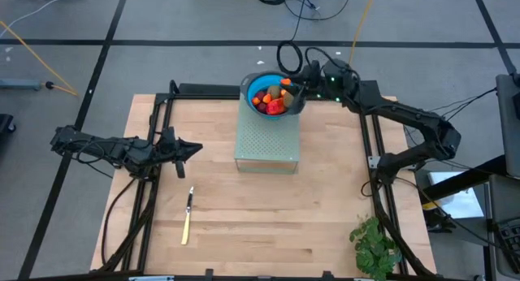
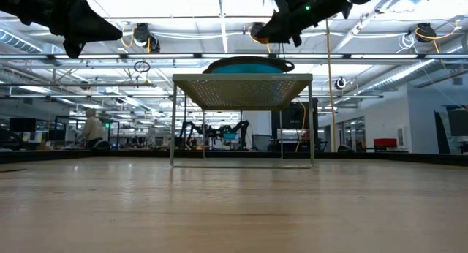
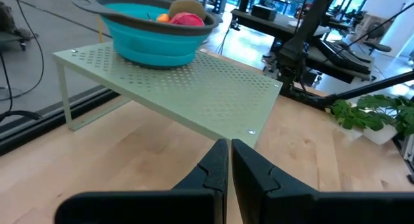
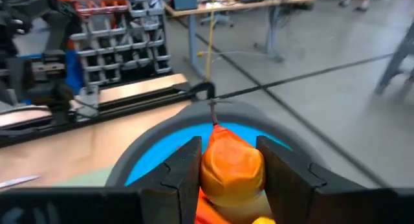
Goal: Pick & Place Fruit
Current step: Put the peach into the blue strainer bowl on the shelf
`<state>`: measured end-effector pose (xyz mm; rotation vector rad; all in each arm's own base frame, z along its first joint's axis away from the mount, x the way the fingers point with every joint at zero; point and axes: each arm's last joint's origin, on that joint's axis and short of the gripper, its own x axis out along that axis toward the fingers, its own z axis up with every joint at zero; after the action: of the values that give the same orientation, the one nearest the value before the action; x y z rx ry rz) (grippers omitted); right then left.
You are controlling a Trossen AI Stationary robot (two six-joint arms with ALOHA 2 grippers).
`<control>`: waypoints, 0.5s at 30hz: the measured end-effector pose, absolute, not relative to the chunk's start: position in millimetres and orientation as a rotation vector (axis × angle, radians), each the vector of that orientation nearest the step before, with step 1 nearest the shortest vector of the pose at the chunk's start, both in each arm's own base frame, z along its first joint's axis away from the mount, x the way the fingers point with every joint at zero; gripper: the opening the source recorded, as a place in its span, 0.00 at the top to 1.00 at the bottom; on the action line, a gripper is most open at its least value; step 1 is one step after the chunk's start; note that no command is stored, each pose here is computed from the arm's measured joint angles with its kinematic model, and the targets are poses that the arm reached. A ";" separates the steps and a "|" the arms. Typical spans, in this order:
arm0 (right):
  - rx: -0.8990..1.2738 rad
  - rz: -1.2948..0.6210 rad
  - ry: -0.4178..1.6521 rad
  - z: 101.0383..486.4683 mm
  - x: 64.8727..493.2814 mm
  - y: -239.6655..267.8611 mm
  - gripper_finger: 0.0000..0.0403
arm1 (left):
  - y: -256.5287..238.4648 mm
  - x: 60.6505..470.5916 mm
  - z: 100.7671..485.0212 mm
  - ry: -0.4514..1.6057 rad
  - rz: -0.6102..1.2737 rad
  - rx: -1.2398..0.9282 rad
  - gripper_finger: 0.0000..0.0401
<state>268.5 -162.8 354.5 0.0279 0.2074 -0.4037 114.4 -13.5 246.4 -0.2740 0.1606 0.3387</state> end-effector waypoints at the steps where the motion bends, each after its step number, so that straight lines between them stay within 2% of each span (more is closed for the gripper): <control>1: 0.051 -0.394 0.215 353.0 266.7 -165.6 0.67 | -13.5 114.4 246.4 0.161 0.339 -0.274 0.95; 7: 0.110 -0.331 0.241 344.3 262.8 -180.3 0.67 | -13.5 114.4 246.4 0.161 0.340 -0.273 0.95; 15: 0.130 -0.308 0.277 320.0 277.8 -198.0 0.67 | -13.3 114.4 246.4 0.159 0.346 -0.273 0.95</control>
<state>277.8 -198.0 320.0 0.1299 0.2772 -0.3080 114.4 -13.3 246.4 -0.2729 0.1593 0.3455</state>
